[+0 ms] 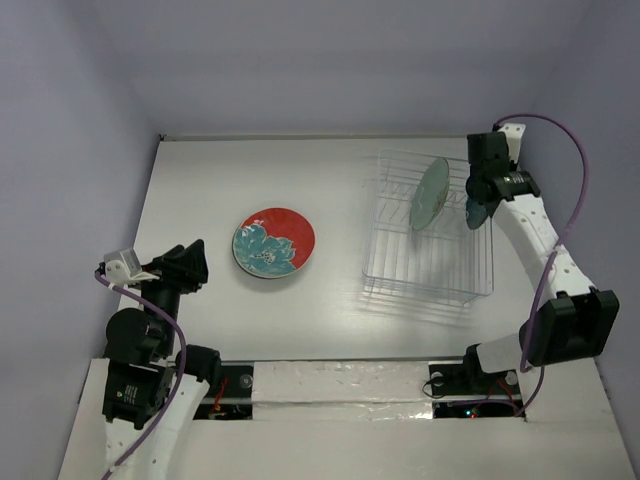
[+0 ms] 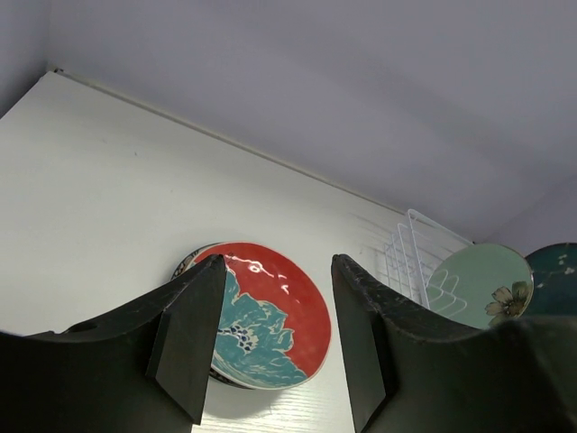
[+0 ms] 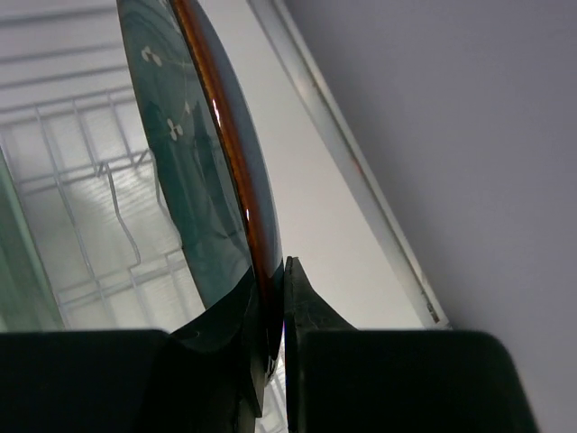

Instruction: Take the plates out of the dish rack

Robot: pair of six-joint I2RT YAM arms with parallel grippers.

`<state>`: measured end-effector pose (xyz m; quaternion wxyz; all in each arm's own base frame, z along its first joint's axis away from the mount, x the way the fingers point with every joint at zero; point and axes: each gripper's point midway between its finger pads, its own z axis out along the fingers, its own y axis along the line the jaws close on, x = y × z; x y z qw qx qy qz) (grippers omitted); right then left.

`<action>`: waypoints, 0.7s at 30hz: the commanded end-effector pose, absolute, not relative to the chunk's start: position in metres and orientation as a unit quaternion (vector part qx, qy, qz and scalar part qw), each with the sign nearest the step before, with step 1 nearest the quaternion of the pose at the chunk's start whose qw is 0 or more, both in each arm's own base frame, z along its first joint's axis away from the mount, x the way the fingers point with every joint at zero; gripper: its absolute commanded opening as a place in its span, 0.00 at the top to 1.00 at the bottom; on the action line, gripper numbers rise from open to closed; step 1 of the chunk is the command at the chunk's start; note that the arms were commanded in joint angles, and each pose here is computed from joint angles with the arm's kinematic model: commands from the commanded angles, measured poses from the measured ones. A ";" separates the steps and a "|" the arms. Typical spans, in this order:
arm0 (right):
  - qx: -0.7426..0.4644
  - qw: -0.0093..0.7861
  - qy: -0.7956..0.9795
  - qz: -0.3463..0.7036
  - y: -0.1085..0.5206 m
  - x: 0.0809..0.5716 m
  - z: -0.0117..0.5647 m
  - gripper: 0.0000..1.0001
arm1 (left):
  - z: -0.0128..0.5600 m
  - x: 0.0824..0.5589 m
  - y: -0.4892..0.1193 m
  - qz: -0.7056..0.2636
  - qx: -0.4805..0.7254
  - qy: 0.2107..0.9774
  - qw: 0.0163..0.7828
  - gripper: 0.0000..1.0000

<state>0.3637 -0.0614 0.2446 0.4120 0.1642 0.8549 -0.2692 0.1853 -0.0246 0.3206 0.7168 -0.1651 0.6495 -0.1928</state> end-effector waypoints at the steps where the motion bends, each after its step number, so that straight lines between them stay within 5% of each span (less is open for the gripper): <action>1: 0.232 0.546 0.765 -0.252 -0.074 0.361 0.355 1.00 | 0.332 0.184 -0.025 -0.199 -0.163 0.634 0.730 0.53; 11: 0.256 0.650 0.694 -0.173 -0.056 0.301 0.455 1.00 | 0.332 0.185 -0.024 -0.198 -0.164 0.635 0.729 0.53; 15: 0.185 0.708 0.681 0.021 0.018 0.302 0.483 1.00 | 0.333 0.185 -0.025 -0.199 -0.163 0.633 0.730 0.53; 21: 0.065 0.672 0.672 0.303 0.162 0.318 0.471 1.00 | 0.330 0.187 -0.025 -0.196 -0.164 0.639 0.725 0.53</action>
